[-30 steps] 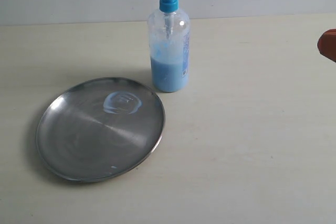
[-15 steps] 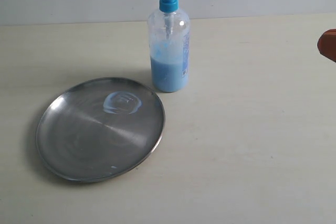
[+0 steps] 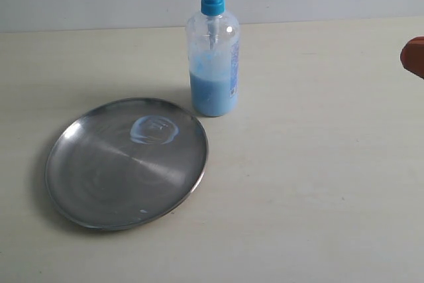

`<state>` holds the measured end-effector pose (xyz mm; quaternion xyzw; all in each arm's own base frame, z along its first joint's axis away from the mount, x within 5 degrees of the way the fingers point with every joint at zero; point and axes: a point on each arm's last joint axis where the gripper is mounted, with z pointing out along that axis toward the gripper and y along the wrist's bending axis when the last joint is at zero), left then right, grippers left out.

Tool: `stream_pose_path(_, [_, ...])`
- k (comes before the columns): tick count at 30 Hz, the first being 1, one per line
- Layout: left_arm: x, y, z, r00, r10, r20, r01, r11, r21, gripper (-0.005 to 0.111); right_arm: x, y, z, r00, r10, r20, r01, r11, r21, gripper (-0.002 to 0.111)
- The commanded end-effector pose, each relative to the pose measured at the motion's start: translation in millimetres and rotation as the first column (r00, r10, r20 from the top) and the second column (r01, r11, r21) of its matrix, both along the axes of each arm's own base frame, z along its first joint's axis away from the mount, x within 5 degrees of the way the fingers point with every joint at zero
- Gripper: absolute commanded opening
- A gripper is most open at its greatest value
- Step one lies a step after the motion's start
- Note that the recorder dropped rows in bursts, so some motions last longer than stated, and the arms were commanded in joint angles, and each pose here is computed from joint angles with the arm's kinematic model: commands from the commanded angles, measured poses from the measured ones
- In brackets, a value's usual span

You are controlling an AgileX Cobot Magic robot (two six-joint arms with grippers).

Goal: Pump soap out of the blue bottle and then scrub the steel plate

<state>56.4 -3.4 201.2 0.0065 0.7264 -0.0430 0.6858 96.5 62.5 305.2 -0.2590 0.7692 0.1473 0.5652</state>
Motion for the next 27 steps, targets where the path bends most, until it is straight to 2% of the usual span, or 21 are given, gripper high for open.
stream_pose_path(1, [-1, 2, -9, 0.995, 0.035, -0.089, -0.035, 0.999, 0.001, 0.000, 0, -1, 0, 1.000, -0.001, 0.008, 0.001, 1.000, -0.002, 0.000])
stream_pose_path(5, [-1, 3, -13, 0.991, 0.041, -0.129, -0.043, 0.999, -0.013, 0.000, 0, -1, 0, 1.000, -0.001, 0.008, 0.001, 1.000, -0.002, 0.000])
stream_pose_path(10, [-3, 4, -18, 0.978, 0.055, -0.200, -0.076, 0.992, -0.100, 0.000, 0, -1, 0, 1.000, -0.001, 0.008, 0.001, 1.000, -0.002, 0.000])
stream_pose_path(27, [-3, 4, -19, 0.977, 0.056, -0.208, -0.076, 0.993, -0.092, 0.000, 0, -1, 0, 1.000, -0.001, 0.008, 0.001, 1.000, -0.002, 0.000])
